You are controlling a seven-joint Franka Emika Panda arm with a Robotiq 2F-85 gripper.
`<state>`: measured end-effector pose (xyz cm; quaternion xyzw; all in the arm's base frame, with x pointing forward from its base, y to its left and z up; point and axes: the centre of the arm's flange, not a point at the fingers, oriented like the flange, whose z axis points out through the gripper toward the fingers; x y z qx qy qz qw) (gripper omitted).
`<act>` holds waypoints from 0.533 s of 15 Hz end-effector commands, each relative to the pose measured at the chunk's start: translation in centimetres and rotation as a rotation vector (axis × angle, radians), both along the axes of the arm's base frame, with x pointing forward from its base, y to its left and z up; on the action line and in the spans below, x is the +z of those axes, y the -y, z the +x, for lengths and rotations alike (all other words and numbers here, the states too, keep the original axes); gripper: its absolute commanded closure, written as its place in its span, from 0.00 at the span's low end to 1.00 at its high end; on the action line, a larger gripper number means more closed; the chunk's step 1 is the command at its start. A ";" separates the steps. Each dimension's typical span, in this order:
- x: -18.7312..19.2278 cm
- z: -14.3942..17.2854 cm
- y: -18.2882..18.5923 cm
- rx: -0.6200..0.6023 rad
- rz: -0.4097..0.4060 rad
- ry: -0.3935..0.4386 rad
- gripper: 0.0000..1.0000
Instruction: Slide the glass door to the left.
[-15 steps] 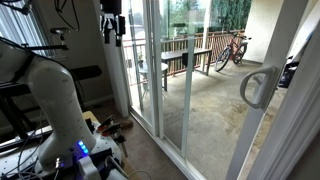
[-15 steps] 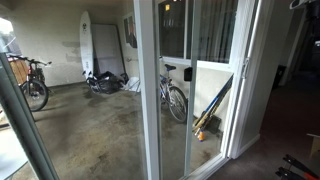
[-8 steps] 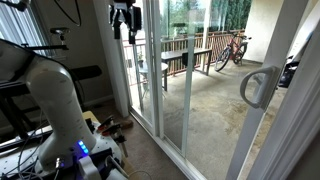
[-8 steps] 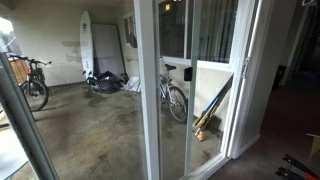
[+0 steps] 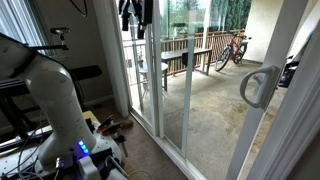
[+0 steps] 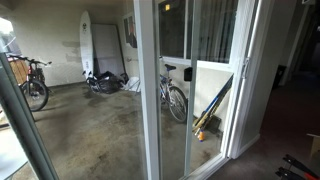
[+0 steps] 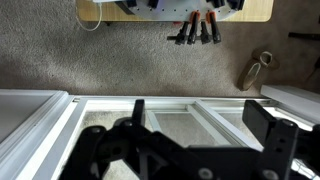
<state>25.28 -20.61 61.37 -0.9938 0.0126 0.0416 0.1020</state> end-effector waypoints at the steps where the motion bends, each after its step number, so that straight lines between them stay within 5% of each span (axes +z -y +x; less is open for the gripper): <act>1: 0.0 0.0 0.0 0.000 0.000 0.000 0.00; 4: -0.2 0.3 0.6 0.019 -0.015 -0.003 0.00; 8: 0.1 2.7 8.4 -0.068 -0.037 0.085 0.00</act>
